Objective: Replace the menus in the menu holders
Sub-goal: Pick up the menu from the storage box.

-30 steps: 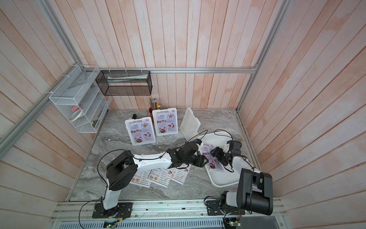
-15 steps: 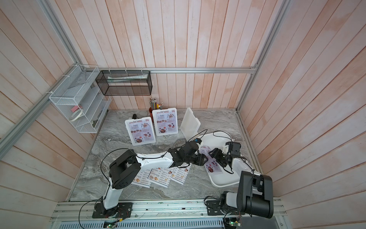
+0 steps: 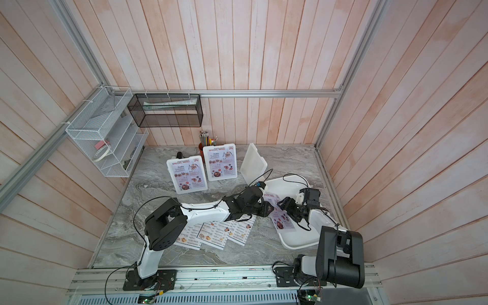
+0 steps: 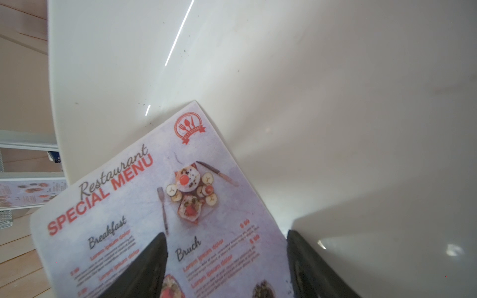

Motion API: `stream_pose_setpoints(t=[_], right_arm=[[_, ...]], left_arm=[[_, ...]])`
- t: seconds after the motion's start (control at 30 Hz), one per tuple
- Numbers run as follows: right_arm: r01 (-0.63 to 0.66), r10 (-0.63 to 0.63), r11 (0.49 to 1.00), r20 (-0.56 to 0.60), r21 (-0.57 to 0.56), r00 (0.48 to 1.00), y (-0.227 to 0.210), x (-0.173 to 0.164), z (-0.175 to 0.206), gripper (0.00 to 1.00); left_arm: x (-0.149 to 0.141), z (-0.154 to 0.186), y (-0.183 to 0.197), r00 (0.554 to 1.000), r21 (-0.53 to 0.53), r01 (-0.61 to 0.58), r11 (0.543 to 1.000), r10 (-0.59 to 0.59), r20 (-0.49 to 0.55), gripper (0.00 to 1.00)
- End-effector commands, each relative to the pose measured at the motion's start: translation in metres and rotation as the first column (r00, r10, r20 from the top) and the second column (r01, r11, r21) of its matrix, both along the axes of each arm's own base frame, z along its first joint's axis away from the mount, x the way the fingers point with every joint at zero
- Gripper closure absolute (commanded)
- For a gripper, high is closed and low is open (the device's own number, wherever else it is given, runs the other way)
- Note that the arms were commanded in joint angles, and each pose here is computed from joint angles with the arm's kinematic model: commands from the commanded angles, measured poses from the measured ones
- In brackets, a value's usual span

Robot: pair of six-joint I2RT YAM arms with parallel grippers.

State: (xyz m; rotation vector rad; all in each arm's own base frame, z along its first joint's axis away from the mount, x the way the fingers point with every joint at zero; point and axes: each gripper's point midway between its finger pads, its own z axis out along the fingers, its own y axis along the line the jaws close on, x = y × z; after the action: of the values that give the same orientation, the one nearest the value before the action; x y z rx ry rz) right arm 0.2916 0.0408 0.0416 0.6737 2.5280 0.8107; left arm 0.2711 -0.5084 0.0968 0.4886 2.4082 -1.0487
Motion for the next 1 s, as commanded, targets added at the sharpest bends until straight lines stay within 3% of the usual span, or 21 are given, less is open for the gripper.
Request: stream_pose_setpoints(t=[0.0,0.23,0.97], right_arm=[[-0.002,0.002,1.0,-0.077,0.006,0.997,0.003,-0.015,-0.016,0.25],[-0.005,0.005,1.0,-0.064,-0.005,0.998,0.002,-0.015,-0.011,0.26],[-0.004,0.004,1.0,-0.027,0.0,1.0,0.003,-0.013,0.003,0.26]], left_arm=[[0.006,0.002,-0.003,1.0,-0.02,-0.007,1.0,0.007,0.011,0.71],[0.007,0.007,0.0,1.0,-0.014,-0.023,1.0,0.023,0.018,0.77],[-0.001,0.032,0.007,0.999,-0.031,-0.002,1.0,0.003,0.045,0.73]])
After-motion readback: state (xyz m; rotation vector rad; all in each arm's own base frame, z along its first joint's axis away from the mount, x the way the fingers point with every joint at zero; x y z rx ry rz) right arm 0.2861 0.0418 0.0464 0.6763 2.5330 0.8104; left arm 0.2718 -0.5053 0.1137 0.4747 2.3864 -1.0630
